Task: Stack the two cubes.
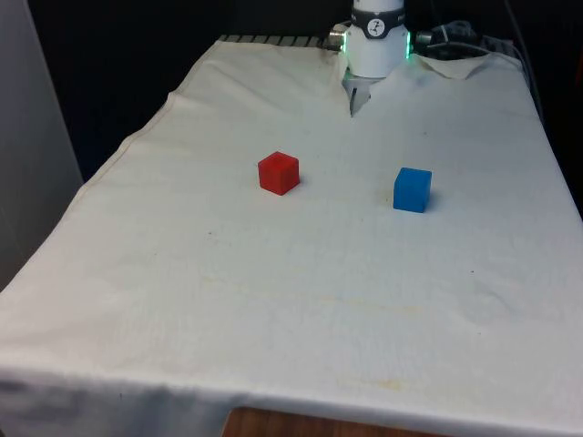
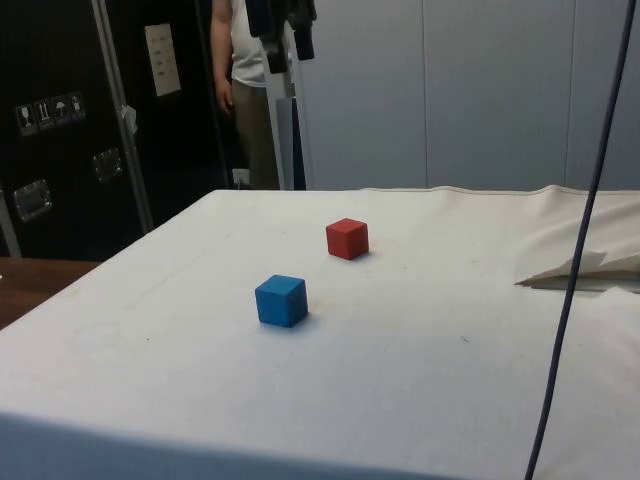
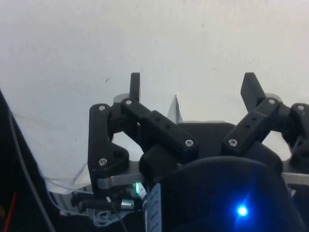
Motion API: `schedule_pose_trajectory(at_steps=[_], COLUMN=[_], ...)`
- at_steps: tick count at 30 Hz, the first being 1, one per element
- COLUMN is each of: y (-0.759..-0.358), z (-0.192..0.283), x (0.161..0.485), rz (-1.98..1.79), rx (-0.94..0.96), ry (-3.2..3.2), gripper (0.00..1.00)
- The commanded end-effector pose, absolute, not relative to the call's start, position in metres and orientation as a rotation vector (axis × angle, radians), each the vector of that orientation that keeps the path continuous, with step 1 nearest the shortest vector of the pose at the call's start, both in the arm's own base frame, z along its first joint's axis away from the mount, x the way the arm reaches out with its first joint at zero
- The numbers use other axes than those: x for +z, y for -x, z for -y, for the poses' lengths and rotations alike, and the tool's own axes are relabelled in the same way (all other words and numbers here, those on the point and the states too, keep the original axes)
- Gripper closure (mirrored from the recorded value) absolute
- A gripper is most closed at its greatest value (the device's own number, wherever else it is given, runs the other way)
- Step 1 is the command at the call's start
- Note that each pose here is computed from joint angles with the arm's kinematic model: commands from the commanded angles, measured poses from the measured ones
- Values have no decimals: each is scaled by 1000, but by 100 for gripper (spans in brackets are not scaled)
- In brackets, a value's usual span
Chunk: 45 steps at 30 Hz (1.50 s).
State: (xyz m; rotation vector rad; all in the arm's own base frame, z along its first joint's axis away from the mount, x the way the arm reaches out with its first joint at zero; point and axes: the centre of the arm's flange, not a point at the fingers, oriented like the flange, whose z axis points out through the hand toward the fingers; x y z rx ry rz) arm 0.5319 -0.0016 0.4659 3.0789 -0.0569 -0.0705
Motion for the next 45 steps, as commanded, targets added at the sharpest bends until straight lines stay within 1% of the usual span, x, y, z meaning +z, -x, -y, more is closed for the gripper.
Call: schedule_pose_trajectory(at_steps=[1, 6, 7, 18, 24, 30, 31, 33, 45], y=[-532, -533, -532, -532, -526, -513, -514, -510, -504], z=[2, 3, 3, 4, 3, 1, 2, 1, 9], x=[464, 454, 455, 429, 414, 402, 401, 395, 369], rz=[79, 136, 123, 241, 263, 288, 279, 298, 350], rx=[-46, -21, -40, 10, 3, 53, 31, 69, 113], ry=[-3065, -3042, -3050, -3023, -3028, -3035, -3034, -3042, -3074], gripper=[0, 0, 0, 0, 0, 0, 0, 0, 0])
